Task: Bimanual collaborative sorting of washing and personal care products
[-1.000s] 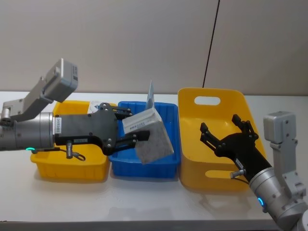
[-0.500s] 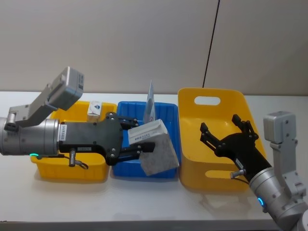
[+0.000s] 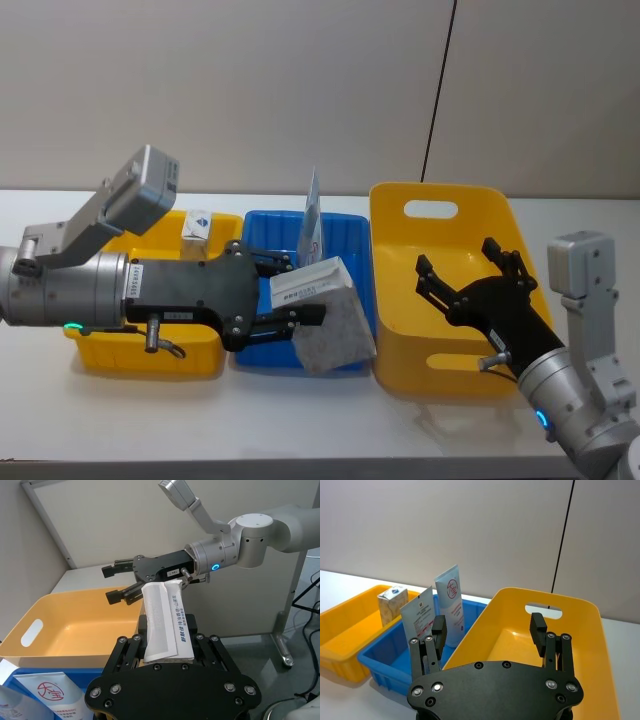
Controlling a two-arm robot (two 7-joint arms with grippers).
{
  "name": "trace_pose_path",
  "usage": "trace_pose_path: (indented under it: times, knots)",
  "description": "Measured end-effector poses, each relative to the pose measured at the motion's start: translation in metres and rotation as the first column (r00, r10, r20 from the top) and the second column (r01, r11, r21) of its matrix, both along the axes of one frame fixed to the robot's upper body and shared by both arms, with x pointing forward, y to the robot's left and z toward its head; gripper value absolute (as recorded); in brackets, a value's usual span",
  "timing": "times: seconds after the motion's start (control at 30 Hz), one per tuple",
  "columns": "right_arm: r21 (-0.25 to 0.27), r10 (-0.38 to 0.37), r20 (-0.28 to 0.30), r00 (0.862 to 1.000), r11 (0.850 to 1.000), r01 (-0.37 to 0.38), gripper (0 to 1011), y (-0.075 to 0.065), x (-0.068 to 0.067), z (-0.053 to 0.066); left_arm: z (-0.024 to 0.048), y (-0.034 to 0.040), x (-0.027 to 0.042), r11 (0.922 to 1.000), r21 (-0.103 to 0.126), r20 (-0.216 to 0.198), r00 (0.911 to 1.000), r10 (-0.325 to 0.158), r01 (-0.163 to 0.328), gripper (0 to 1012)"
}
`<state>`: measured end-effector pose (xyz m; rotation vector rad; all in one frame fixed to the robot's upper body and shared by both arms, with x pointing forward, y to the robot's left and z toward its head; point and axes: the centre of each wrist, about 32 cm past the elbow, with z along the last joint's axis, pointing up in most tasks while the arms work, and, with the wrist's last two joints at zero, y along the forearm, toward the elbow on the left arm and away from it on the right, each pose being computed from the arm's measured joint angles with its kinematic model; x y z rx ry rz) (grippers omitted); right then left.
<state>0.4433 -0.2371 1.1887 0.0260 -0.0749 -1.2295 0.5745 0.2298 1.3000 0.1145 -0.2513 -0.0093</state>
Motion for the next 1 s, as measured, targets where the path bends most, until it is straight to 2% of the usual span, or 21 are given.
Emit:
trace_pose_path:
  times: [0.53,0.7,1.0]
  knots:
    - [0.0,0.003,0.0,1.0,1.0,-0.003,1000,0.0,0.0,0.0,-0.0007,-0.0008,0.0001,1.0,0.002,-0.003,1.0,-0.008,0.008,376]
    - [-0.001,0.026,0.003,1.0,1.0,-0.026,1000,-0.003,0.0,0.002,-0.0008,-0.0009,0.0,1.0,0.002,-0.004,1.0,-0.009,0.009,376]
    - [0.002,0.129,0.003,0.992,0.992,-0.129,1000,-0.014,0.001,0.01,-0.001,-0.0012,0.0,0.9999,0.002,-0.004,0.9999,-0.01,0.01,376]
